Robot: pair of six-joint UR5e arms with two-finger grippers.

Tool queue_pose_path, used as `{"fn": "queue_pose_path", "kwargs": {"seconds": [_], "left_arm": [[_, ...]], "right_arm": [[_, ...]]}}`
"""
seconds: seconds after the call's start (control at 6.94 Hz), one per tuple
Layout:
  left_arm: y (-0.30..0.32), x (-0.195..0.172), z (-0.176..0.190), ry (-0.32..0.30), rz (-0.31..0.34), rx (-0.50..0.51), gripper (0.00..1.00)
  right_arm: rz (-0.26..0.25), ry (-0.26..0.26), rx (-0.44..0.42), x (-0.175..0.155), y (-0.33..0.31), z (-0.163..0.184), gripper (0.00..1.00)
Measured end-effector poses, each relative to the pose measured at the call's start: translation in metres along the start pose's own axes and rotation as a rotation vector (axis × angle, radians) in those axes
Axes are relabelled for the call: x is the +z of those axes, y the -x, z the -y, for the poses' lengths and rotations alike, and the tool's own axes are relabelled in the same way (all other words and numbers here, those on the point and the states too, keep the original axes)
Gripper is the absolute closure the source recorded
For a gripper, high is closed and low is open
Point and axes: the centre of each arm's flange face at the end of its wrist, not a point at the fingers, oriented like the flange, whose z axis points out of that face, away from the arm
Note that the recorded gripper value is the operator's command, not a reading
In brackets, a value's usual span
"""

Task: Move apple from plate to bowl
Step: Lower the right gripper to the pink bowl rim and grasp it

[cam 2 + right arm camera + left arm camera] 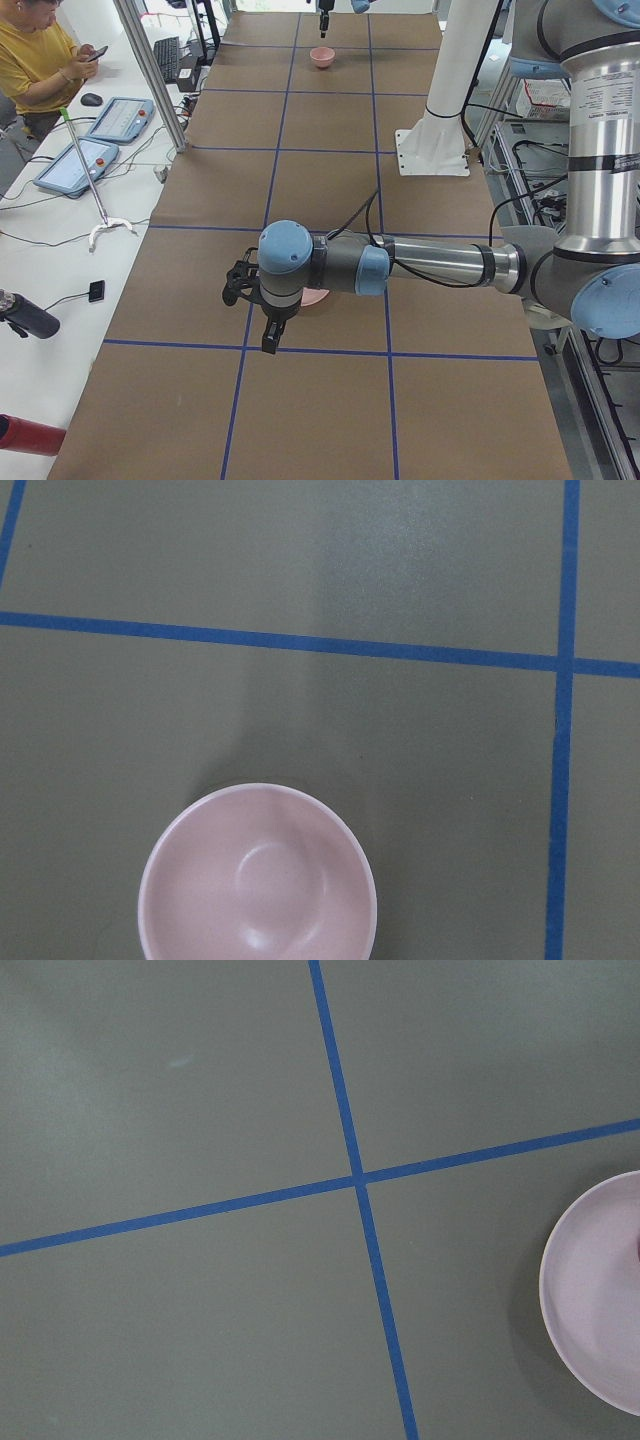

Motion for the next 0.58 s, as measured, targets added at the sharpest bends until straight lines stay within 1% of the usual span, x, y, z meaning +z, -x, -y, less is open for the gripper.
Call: {"fn": "queue_pose_path", "kwargs": {"seconds": [0.14, 0.29, 0.58], "left_arm": [[0.001, 0.001, 0.0, 0.001, -0.004, -0.002, 0.01], [0.001, 0.002, -0.001, 0.002, -0.006, -0.003, 0.01], [0.002, 0.002, -0.001, 0.004, -0.007, -0.005, 0.01]], "right_arm": [[-0.01, -0.003, -0.008, 0.016, -0.002, -0.004, 0.42], [-0.013, 0.003, -0.012, 0.025, -0.004, -0.008, 0.44], [-0.015, 0.03, -0.019, 0.039, -0.005, -0.016, 0.45]]}}
